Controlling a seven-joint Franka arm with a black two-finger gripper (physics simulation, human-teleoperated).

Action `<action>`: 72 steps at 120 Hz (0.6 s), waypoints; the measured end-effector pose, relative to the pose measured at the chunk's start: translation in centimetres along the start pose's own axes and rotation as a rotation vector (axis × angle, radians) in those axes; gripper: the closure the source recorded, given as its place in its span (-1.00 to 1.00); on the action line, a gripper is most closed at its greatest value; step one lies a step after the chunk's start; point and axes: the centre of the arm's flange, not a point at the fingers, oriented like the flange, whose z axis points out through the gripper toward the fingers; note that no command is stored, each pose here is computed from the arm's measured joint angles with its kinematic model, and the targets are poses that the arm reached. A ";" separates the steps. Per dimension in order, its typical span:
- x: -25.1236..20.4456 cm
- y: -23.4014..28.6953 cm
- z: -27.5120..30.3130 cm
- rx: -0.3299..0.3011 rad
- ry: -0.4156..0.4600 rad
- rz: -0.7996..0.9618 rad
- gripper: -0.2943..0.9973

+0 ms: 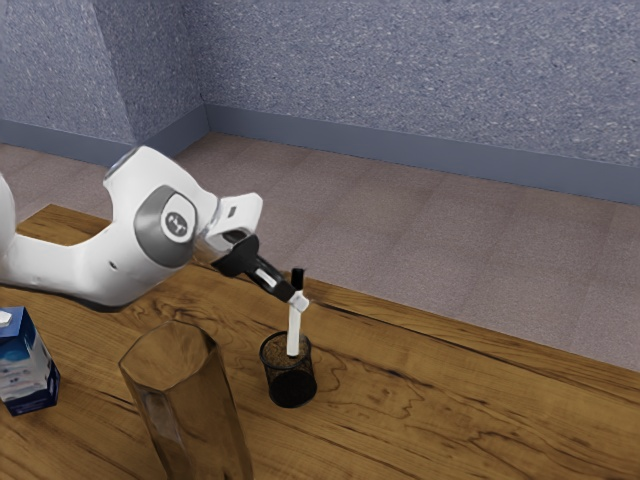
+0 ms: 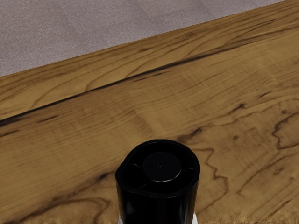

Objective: Put the marker into the pen holder.

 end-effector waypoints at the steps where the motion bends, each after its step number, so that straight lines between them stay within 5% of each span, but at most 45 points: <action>1: -0.1 0.0 0.0 0.000 -0.001 0.000 0.64; 72: -2.7 -3.5 -0.1 0.048 -0.021 -0.010 0.61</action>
